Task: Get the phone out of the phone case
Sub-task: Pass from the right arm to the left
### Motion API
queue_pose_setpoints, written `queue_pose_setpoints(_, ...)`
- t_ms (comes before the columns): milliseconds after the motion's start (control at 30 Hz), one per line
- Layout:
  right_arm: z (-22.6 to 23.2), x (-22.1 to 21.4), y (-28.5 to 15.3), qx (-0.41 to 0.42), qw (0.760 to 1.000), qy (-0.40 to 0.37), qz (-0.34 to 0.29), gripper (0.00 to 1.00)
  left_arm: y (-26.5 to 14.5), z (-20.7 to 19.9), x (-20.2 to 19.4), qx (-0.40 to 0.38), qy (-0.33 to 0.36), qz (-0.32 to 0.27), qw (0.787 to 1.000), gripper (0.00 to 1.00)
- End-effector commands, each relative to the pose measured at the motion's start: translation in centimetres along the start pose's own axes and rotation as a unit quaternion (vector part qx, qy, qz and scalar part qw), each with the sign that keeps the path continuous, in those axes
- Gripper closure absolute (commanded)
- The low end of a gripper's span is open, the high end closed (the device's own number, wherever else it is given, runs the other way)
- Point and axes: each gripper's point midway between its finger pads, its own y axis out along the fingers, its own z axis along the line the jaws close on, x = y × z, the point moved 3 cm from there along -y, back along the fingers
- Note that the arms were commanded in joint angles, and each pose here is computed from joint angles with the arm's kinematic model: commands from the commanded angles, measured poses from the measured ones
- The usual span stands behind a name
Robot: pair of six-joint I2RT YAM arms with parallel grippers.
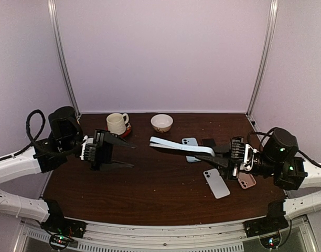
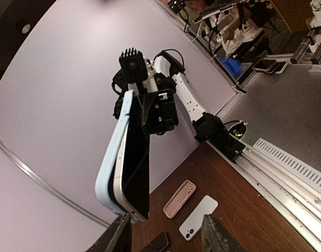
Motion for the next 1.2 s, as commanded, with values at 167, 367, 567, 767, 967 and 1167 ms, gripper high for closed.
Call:
queue_pose_setpoints(167,-1.7,5.7,0.6,0.029,0.994,-0.006,-0.103,1.00,-0.7,0.4,3.9,-0.021,-0.001,-0.114,0.993,0.52)
queue_pose_setpoints(367,-1.7,6.3,1.3,0.040,0.992,0.002,-0.120,1.00,-0.8,-0.1,3.8,-0.026,-0.012,-0.121,0.992,0.54)
queue_pose_setpoints(567,-1.8,6.5,2.3,0.050,0.991,0.002,-0.125,1.00,-0.9,-0.4,4.2,-0.035,-0.026,-0.144,0.989,0.58)
queue_pose_setpoints(767,-1.7,6.5,3.1,0.058,0.990,0.005,-0.130,1.00,-0.8,-0.2,4.0,-0.032,-0.032,-0.142,0.989,0.61)
queue_pose_setpoints(967,-1.4,6.2,3.4,0.067,0.989,0.012,-0.132,1.00,-0.6,-0.1,3.5,-0.026,-0.043,-0.132,0.990,0.60)
queue_pose_setpoints(1167,-1.3,6.6,3.7,0.071,0.986,0.017,-0.148,1.00,-0.3,0.3,3.0,-0.017,-0.053,-0.124,0.991,0.60)
